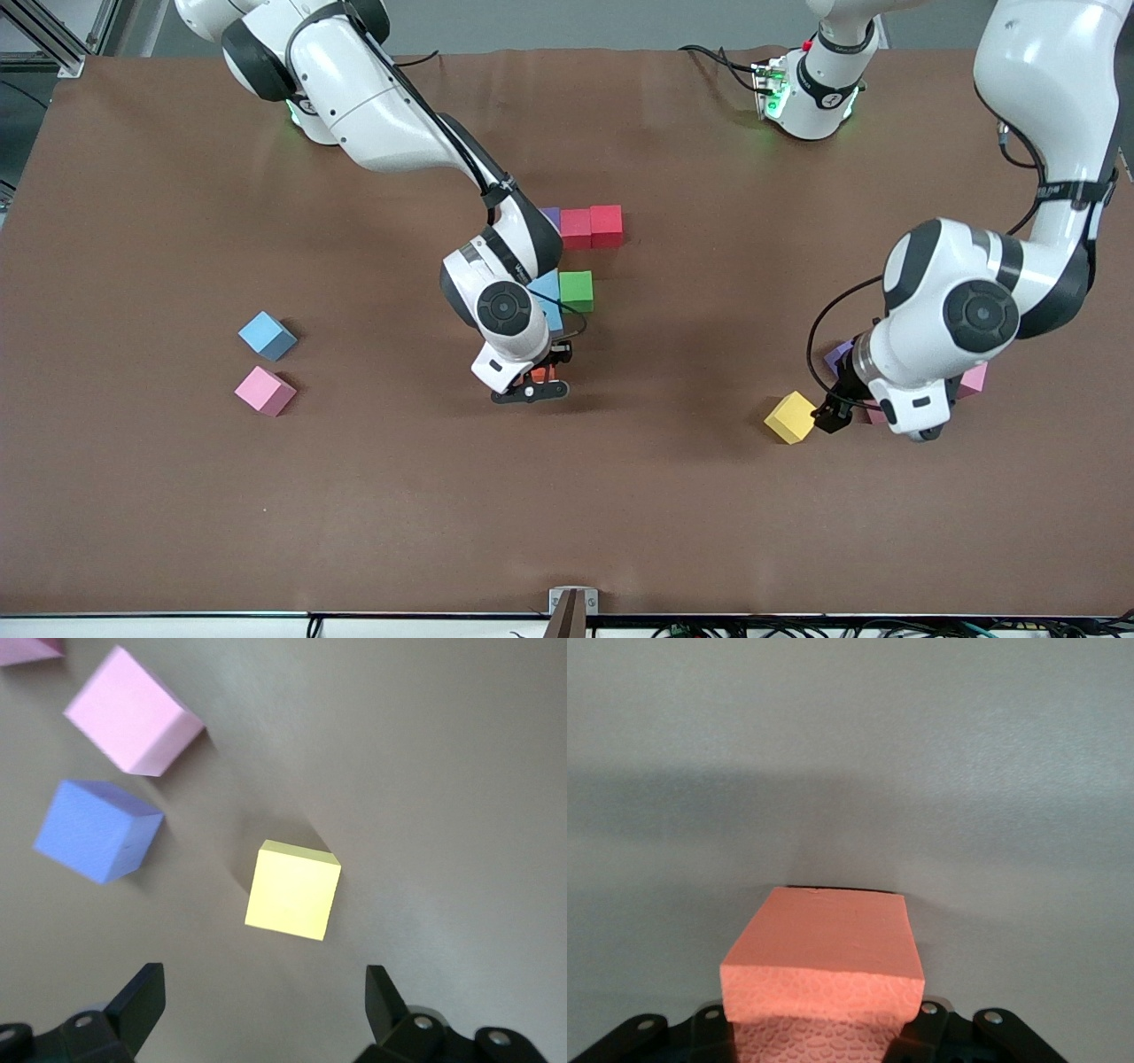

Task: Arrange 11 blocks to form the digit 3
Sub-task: 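Grasp the yellow block with the left gripper while the right gripper retracts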

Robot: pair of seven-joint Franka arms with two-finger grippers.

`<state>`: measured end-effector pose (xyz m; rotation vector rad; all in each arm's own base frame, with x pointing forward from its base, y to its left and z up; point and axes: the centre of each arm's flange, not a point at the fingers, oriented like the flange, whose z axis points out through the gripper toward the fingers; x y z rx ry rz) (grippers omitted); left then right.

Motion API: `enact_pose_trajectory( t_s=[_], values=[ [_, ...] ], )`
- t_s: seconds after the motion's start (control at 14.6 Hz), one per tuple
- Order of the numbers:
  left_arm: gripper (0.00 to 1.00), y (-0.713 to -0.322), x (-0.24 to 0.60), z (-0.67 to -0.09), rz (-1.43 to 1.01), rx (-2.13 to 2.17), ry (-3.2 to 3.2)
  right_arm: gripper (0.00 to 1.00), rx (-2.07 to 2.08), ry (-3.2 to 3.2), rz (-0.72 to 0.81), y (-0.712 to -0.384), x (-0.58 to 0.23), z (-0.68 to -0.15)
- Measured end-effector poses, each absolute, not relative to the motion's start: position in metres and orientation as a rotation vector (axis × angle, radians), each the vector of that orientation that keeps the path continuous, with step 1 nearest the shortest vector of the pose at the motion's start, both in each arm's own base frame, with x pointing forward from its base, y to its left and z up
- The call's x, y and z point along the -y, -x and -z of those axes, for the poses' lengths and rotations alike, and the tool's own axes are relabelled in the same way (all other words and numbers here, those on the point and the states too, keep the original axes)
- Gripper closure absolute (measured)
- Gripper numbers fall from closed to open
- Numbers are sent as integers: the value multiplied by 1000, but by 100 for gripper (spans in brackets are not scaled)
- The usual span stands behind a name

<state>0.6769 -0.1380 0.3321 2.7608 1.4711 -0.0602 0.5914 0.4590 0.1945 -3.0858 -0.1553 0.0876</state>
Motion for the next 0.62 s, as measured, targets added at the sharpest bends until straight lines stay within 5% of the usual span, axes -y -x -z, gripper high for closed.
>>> enact_pose_trajectory(
  t_s=[0.62],
  values=[
    [1,-703,117,-248,154,-1348,-2798,43,207,3081,-138,-572,-479,-193]
  ],
)
